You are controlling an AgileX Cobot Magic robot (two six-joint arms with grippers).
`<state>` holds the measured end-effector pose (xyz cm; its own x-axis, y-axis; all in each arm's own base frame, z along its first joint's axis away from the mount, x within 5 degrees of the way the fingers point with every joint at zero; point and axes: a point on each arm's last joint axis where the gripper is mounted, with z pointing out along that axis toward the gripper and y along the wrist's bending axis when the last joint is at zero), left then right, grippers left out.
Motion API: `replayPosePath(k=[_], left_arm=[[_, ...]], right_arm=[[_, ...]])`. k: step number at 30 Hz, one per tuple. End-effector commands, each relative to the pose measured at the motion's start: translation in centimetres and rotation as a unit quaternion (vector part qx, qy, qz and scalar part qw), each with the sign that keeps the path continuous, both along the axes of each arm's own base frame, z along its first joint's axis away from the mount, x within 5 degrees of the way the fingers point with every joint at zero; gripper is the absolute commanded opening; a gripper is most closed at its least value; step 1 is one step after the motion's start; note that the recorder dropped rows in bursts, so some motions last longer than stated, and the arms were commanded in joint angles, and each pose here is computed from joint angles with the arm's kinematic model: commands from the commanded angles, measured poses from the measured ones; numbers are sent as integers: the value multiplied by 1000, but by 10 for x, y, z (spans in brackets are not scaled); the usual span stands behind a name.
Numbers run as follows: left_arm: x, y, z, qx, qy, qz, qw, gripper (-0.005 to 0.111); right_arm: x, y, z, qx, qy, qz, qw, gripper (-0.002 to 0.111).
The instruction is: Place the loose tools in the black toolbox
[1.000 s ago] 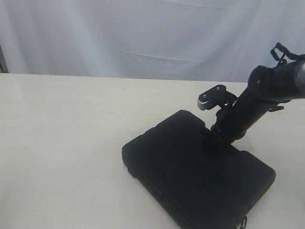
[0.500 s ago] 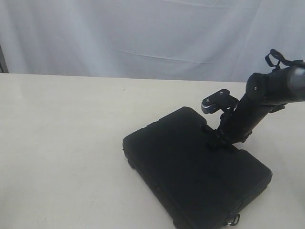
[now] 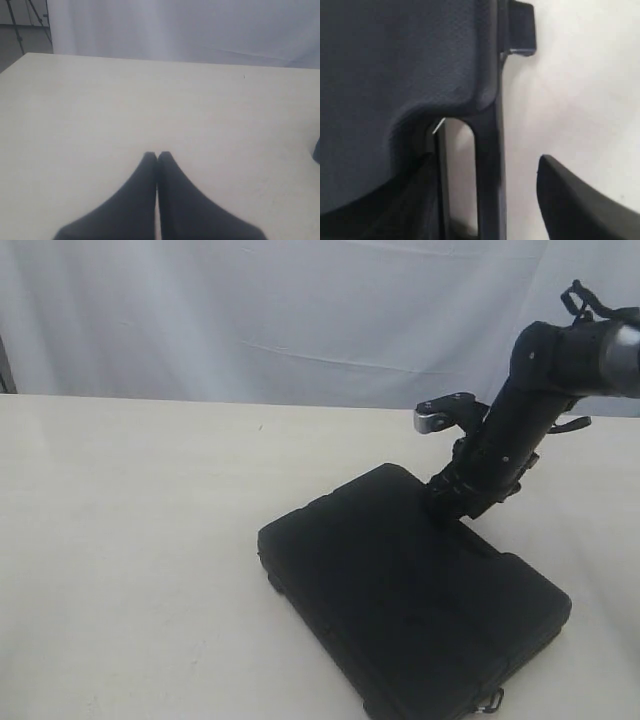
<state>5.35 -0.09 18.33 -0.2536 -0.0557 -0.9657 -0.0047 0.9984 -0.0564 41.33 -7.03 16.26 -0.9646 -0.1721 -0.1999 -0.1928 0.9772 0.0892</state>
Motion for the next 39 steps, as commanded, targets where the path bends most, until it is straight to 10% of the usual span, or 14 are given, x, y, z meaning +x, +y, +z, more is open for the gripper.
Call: replayPosePath(k=[1,15,24,31,39], left_arm=[[0,0,-1,2,-1,-3,1000,0],[0,0,-1,3,-1,-3,1000,0],[0,0,-1,0,-1,-3,1000,0],[0,0,-1,0,-1,-3,1000,0],[0,0,-1,0,-1,-3,1000,0]], right_arm=[[2,5,21,44,9,-6,999,57],[-25,20,121,81,-62,-8,995,47],[-132,43,228,79,-177,-50,980,29],[-228,64,216,87,-234,-67,966,26],[-232,65,168,151,-354,-173,907,0]])
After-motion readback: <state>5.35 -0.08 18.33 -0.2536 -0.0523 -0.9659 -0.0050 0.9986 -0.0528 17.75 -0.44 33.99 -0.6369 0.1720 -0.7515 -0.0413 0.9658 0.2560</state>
